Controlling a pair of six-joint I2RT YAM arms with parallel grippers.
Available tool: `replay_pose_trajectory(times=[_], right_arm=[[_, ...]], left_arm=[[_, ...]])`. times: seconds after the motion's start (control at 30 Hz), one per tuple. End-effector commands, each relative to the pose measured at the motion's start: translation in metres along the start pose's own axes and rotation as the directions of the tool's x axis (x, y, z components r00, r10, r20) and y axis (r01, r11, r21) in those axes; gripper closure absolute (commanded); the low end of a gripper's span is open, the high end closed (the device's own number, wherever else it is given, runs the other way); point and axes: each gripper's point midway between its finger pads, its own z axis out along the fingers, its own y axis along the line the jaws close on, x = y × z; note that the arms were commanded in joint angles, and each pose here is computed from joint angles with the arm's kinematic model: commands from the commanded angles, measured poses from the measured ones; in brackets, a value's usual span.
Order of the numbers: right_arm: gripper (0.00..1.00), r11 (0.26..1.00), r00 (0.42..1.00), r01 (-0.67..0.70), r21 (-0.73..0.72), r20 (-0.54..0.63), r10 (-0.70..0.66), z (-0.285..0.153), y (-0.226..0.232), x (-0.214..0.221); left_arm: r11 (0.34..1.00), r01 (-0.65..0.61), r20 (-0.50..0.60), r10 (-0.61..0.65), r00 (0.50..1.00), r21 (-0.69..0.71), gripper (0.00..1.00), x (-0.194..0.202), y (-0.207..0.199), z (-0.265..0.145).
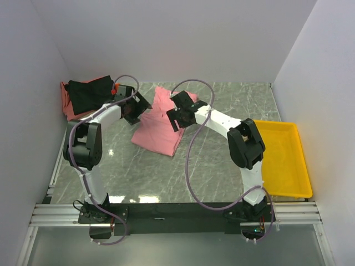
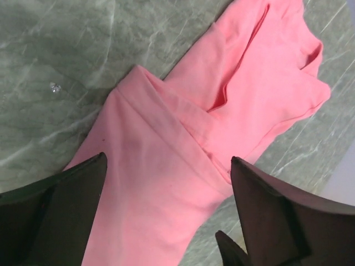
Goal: Fold and stack the t-shirts
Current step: Fold the tshirt
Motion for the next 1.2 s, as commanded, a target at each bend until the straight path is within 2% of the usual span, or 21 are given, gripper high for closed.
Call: replay_pose_trajectory(times=[0.0,0.13,0.17,0.33,0.37,0.5,0.6,0.77,0.97,1.03,1.07,1.1,1.17], right_arm=[[0.17,0.999,0.994,-0.016,-0.029,0.108,0.019,-0.034,0.002,-0.031],[0.16,0.998,0.995,-0.002,-0.065,0.098,0.008,-0.04,0.013,-0.014],[0.16,0.998,0.994,0.01,-0.07,0.11,-0.002,-0.041,0.016,-0.012],[0.16,0.976,0.972,0.199,-0.084,0.141,-0.186,-0.059,0.061,0.021],[0.16,0.972,0.968,0.219,-0.09,0.144,-0.205,-0.061,0.07,0.025],[0.16,0.932,0.941,0.328,-0.153,0.14,-0.308,-0.06,0.109,0.047],[0.19,0.896,0.914,0.405,-0.182,0.118,-0.389,-0.053,0.129,0.059],[0.25,0.885,0.902,0.432,-0.172,0.07,-0.426,-0.036,0.134,0.064],[0.26,0.882,0.89,0.452,-0.132,0.003,-0.456,-0.019,0.121,0.083],[0.34,0.885,0.892,0.446,-0.129,-0.016,-0.452,-0.016,0.116,0.086],[0.35,0.89,0.894,0.44,-0.12,-0.027,-0.446,-0.013,0.114,0.089],[0.37,0.894,0.896,0.437,-0.1,-0.038,-0.442,-0.012,0.109,0.09],[0.4,0.898,0.898,0.43,-0.087,-0.057,-0.436,-0.011,0.104,0.095]], left_arm=[[0.994,-0.067,0.075,0.06,0.995,0.09,0.01,-0.018,-0.034,-0.04],[0.997,-0.073,0.135,0.067,0.989,0.037,0.01,-0.021,-0.018,-0.074],[0.998,-0.069,0.122,0.068,0.99,0.002,0.01,-0.012,-0.002,-0.075],[0.994,-0.036,0.123,0.049,0.991,-0.105,0.01,0.008,0.051,-0.095],[0.99,-0.027,0.1,0.041,0.994,-0.136,0.01,0.021,0.071,-0.092],[0.988,0.002,0.06,0.007,0.998,-0.154,0.01,0.047,0.103,-0.088],[0.982,0.031,0.043,-0.024,0.999,-0.184,0.16,0.055,0.12,-0.081],[0.983,0.042,0.017,-0.039,0.999,-0.18,0.21,0.062,0.126,-0.067],[0.977,0.039,0.013,-0.037,0.999,-0.208,0.28,0.06,0.131,-0.05],[0.979,0.039,0.0,-0.04,0.999,-0.201,0.37,0.062,0.13,-0.046],[0.978,0.039,-0.005,-0.041,0.999,-0.203,0.41,0.063,0.13,-0.045],[0.979,0.041,-0.007,-0.043,0.999,-0.2,0.51,0.063,0.129,-0.044],[0.982,0.038,-0.017,-0.042,0.999,-0.187,0.59,0.065,0.129,-0.042]])
